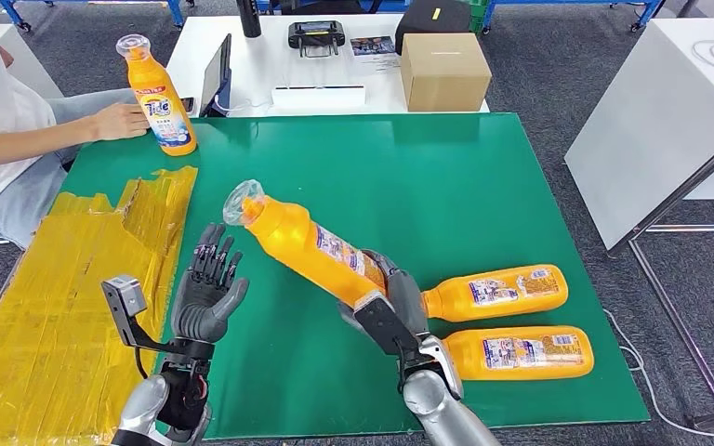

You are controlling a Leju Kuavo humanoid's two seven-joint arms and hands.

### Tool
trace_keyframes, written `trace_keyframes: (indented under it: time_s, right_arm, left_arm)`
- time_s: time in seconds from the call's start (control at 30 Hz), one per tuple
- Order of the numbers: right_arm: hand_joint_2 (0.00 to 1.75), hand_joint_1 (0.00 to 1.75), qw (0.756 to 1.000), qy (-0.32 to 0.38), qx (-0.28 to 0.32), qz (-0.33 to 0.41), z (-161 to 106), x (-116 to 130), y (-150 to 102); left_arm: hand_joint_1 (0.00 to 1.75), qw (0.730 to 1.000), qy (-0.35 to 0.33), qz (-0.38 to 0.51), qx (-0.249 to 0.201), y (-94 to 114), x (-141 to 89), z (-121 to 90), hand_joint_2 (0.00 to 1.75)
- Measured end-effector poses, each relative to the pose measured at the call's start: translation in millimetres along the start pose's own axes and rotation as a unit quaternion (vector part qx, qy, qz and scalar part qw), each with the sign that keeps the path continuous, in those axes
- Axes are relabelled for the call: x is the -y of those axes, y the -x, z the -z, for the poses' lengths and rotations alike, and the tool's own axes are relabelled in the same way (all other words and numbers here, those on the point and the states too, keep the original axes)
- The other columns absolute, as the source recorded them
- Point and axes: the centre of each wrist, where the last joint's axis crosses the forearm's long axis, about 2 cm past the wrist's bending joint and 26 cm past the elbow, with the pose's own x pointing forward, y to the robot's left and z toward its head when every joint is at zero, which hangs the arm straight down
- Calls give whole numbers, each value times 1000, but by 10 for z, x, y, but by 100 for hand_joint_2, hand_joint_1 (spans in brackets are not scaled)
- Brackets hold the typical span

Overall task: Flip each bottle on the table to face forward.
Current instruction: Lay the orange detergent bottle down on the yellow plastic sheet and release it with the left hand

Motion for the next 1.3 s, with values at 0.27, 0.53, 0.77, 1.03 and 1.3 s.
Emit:
trace_keyframes:
  time_s: [0.27,0.53,0.77,1.03,1.3]
  right_arm:
    - [175,175,999,32,19,6,42,-59,-80]
    - [175,175,1000,4,24,-1,35,-234,-146]
    - [175,175,999,-34,18,-17,26,-409,-168]
    - [175,175,999,-45,13,-20,22,-461,-158]
    - [175,175,997,-66,9,-28,41,-499,-164]
  left_arm:
    - [0,1000,7,0,1,6,32,8,175]
    - [0,1000,14,3,3,-2,61,49,175]
    - [0,1000,19,5,1,7,71,60,175]
    - [0,1000,20,7,0,10,74,59,175]
    - [0,1000,23,7,-3,27,78,53,175]
